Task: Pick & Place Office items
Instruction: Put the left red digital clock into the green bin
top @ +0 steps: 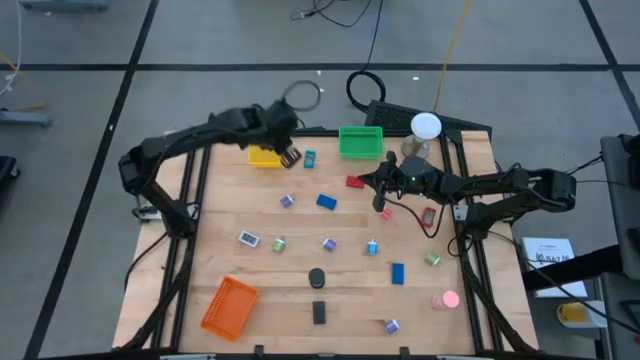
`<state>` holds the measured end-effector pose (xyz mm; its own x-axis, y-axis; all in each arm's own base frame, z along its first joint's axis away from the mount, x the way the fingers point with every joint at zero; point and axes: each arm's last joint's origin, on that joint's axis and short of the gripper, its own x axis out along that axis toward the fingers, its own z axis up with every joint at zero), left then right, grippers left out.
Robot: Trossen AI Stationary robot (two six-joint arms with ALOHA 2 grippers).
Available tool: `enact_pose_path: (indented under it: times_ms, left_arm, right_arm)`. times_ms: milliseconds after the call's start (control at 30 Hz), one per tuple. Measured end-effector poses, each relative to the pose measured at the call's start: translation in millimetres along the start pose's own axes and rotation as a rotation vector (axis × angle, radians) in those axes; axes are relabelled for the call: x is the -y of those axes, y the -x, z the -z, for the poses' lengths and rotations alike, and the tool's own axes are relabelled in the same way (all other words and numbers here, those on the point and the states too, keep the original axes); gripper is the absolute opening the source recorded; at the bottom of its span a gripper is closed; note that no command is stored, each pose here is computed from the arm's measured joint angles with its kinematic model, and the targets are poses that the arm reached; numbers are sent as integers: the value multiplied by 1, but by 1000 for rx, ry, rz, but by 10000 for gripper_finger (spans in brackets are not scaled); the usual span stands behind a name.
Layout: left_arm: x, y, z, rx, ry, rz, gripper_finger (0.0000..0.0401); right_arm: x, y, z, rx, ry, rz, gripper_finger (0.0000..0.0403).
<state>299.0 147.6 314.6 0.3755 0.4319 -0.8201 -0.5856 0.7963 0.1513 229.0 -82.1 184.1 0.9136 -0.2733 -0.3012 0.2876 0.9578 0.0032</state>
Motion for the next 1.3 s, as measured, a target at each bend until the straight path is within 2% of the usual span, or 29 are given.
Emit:
enact_pose_path:
  times_ms: [133,267,433,600,733,867,1000,1133,1300]
  left_arm:
    - [26,-20,16,102,-54,65,5]
    - [40,-29,33,251,-84,149,15]
    - [43,-27,56,495,-55,259,18]
    - [45,-30,81,808,-27,381,19]
    - [44,-35,101,985,5,418,19]
    - [43,-40,116,1000,24,429,19]
    - [44,-43,121,974,21,426,19]
    - [44,-46,123,939,16,423,19]
    - [44,-46,123,940,15,423,19]
  right_arm:
    - [0,0,1,-2,2,1,0]
    - [0,0,0,1,-8,2,0]
    - [-1,0,0,8,-8,-2,0]
    - [-3,0,-1,21,-21,-8,0]
    - [-4,0,-2,28,-68,-11,0]
    - [-6,0,-2,20,-77,-2,0]
    - [-9,-2,-6,-42,-88,91,0]
    - [-12,-5,-21,-147,-77,168,0]
    - [-13,-6,-47,-241,-110,184,12]
